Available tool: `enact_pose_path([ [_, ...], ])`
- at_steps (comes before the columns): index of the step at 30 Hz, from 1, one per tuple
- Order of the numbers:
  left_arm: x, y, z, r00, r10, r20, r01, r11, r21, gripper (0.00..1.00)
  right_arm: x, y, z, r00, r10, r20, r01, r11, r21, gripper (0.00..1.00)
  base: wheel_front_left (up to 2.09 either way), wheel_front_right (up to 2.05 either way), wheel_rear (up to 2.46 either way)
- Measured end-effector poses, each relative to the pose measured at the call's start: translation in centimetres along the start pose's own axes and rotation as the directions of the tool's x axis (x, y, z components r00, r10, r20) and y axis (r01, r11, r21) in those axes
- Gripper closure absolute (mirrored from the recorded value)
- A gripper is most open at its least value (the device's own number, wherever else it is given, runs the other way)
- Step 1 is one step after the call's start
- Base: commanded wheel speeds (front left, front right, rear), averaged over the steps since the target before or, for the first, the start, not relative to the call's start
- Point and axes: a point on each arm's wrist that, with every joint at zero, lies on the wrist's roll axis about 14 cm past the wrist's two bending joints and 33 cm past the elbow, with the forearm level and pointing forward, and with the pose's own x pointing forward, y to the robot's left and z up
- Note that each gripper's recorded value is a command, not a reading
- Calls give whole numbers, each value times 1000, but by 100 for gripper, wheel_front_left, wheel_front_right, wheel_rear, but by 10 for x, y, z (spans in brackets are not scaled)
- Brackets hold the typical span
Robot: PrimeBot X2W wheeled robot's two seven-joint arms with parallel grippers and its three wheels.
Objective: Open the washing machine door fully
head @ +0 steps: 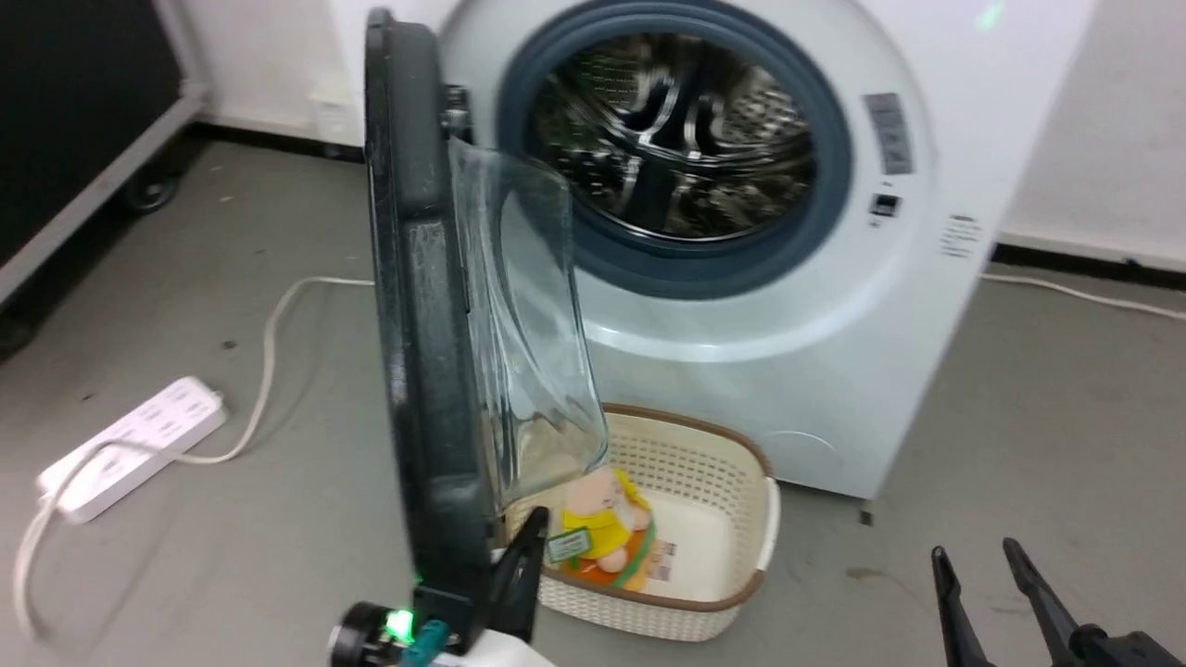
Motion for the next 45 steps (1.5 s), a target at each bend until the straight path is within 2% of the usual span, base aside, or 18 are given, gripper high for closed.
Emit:
enact_pose_path([
  [10, -35, 71, 16, 972, 229, 50, -230, 973, 9, 100, 26, 61, -6, 981, 195, -15, -195, 981, 21, 0, 0, 0, 0],
  [18, -60, 135, 23, 913, 403, 59, -406, 913, 45, 100, 35, 95, -23, 952, 301, -59, -299, 953, 36, 0, 0, 0, 0],
  [28, -55, 212, 33, 843, 536, 46, -538, 835, 120, 100, 51, 98, -59, 937, 320, -140, -320, 947, 25, 0, 0, 0, 0],
  [37, -55, 302, 45, 729, 684, 32, -676, 712, 188, 100, 65, 87, -92, 932, 299, -206, -299, 954, 32, 0, 0, 0, 0],
  [41, -47, 322, 49, 714, 700, 26, -687, 693, 217, 100, 69, 79, -104, 929, 287, -234, -289, 957, 29, 0, 0, 0, 0],
  [45, -40, 331, 45, 713, 702, 6, -682, 691, 240, 100, 72, 76, -109, 928, 281, -245, -283, 959, 27, 0, 0, 0, 0],
])
